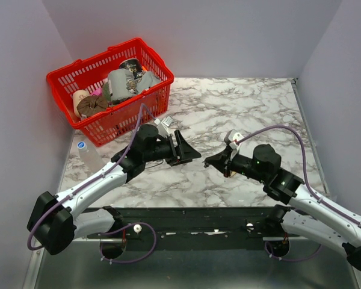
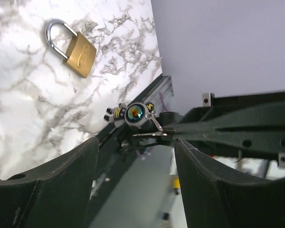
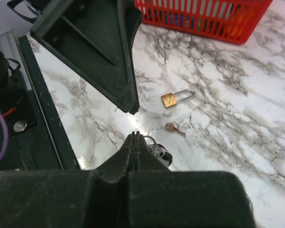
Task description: Unlock with the key
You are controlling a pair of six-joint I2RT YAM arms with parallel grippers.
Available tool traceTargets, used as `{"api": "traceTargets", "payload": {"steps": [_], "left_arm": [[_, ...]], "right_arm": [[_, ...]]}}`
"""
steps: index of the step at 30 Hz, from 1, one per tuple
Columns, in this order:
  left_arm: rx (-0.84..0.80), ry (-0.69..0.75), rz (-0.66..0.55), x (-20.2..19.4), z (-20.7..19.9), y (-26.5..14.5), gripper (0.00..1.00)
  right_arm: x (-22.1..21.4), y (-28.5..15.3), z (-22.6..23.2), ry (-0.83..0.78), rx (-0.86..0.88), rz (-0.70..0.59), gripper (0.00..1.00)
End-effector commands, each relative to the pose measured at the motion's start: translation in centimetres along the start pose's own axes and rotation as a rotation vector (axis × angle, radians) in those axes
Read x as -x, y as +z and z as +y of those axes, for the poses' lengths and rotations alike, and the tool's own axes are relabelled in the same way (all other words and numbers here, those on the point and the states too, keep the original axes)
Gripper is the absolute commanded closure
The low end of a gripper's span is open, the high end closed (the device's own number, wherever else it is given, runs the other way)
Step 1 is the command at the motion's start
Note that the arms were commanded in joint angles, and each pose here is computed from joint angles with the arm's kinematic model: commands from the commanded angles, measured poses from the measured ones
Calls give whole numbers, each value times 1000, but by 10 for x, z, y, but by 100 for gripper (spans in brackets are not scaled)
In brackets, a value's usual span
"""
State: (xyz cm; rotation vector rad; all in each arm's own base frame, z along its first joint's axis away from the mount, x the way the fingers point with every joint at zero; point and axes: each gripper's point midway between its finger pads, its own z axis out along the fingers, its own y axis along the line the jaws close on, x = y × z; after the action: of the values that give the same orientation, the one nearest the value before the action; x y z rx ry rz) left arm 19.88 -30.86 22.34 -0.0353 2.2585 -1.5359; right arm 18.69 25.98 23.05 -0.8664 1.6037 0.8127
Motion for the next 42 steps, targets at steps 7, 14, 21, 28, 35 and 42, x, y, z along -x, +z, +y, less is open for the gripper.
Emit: {"api": "traceTargets", "payload": {"steps": [7, 14, 21, 28, 35, 42], "left_arm": [[2, -474, -56, 2, 6, 3, 27], [-24, -564, -57, 0, 6, 2, 29], [-38, -596, -47, -1, 0, -1, 36], [-31, -602, -33, -4, 1, -1, 47], [-17, -610, -33, -5, 4, -1, 58], [6, -619, -40, -7, 11, 0, 75]], "right_arm": [[27, 10, 4, -218, -83, -134, 99], [25, 21, 10, -285, -102, -138, 99], [19, 31, 17, -361, -123, -120, 99], [15, 39, 20, -422, -154, -112, 99], [9, 42, 22, -477, -179, -94, 99], [2, 42, 27, -502, -170, -69, 99]]}}
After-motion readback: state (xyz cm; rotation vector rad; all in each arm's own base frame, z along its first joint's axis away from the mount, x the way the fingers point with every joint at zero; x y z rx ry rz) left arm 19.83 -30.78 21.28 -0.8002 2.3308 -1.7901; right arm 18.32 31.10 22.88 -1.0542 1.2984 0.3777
